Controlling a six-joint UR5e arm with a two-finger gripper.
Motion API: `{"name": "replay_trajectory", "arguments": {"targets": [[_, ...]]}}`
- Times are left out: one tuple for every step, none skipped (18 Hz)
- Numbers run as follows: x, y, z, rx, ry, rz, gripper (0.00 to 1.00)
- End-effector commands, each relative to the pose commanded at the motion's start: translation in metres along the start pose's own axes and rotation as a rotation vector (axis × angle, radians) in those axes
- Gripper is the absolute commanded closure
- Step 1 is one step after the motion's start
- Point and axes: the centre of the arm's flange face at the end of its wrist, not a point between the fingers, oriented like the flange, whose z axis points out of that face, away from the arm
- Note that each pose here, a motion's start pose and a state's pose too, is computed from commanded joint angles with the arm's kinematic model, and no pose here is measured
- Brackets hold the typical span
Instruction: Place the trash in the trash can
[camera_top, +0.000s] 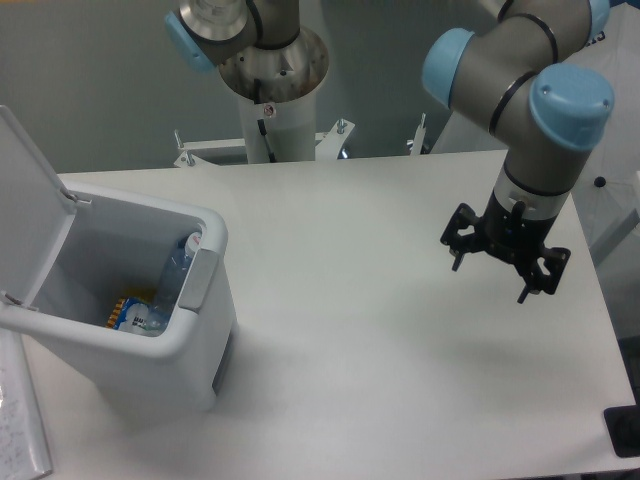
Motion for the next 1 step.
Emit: {"name": "replay_trajectory", "arguments": {"targets": [[0.0001,0.0009,0.0007,-0.008,0.000,0.000,0.00]]}}
